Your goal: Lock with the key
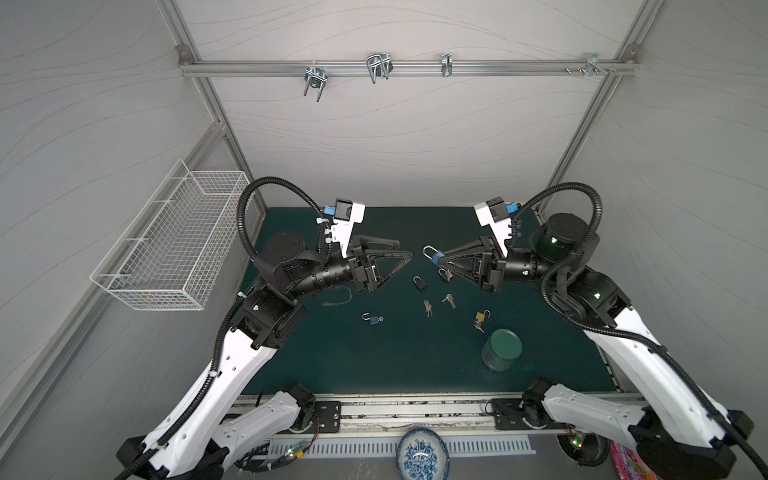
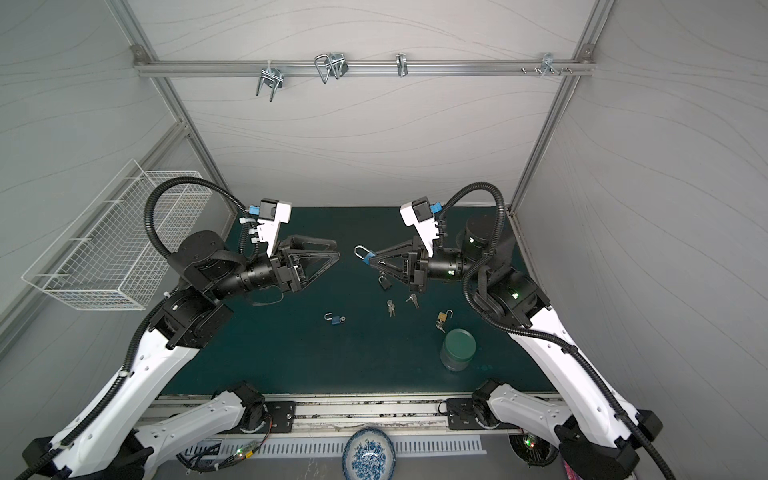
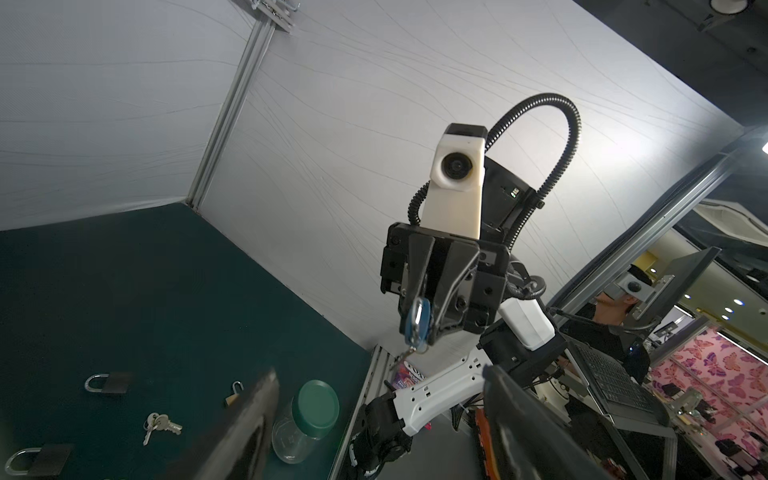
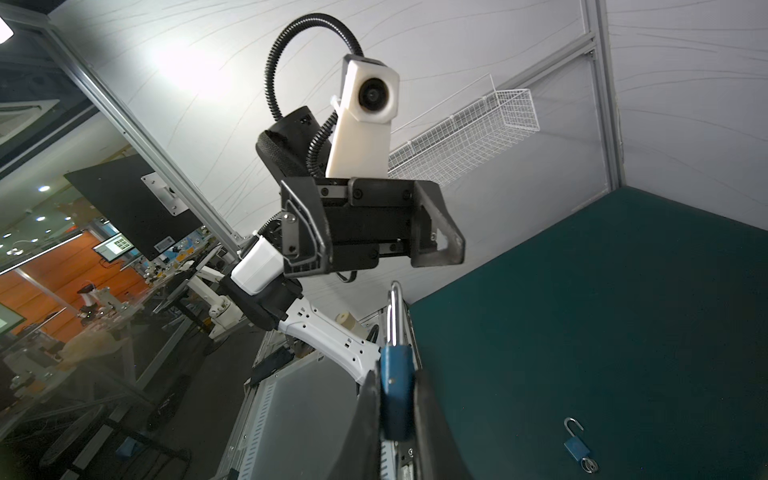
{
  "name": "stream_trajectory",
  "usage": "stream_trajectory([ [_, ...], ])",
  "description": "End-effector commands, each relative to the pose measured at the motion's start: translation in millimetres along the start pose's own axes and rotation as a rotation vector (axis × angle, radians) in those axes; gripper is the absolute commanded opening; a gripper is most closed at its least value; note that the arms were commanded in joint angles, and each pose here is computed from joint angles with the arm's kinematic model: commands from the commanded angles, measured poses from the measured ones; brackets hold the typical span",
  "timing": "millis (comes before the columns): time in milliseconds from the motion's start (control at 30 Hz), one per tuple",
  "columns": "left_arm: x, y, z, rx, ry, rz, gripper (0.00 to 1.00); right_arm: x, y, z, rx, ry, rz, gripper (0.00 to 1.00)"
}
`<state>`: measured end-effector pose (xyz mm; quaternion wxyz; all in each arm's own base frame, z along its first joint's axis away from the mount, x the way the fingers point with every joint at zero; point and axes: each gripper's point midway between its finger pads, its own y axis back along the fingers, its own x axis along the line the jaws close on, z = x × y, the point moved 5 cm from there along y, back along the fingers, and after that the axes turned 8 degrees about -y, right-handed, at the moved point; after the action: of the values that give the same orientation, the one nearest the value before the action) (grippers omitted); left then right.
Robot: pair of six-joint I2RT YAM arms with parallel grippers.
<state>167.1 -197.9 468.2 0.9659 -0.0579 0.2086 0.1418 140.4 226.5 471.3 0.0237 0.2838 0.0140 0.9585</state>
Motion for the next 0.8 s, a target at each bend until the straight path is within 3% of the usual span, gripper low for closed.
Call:
stream_trajectory([
  [0, -16.1, 3.3, 8.5, 0.027, -0.091, -0.064, 0.74, 6.7, 7.0, -6.1, 0.094, -0.003, 0.019, 0.0],
  [200, -10.6, -6.3, 1.7, 0.106, -0.108, -0.097, 0.67, 0.3, 4.3, -10.3, 0.222, -0.039, -0.017, 0.0],
  [433, -4.1, -17.8, -0.8, 0.129, -0.091, -0.136, 0.6, -2.8, -0.7, -10.8, 0.246, -0.072, 0.017, 0.0],
  [767, -1.0, -27.7, -9.5, 0.164, -0.061, -0.181, 0.37, -10.1, -7.6, -11.1, 0.259, -0.104, 0.031, 0.0],
])
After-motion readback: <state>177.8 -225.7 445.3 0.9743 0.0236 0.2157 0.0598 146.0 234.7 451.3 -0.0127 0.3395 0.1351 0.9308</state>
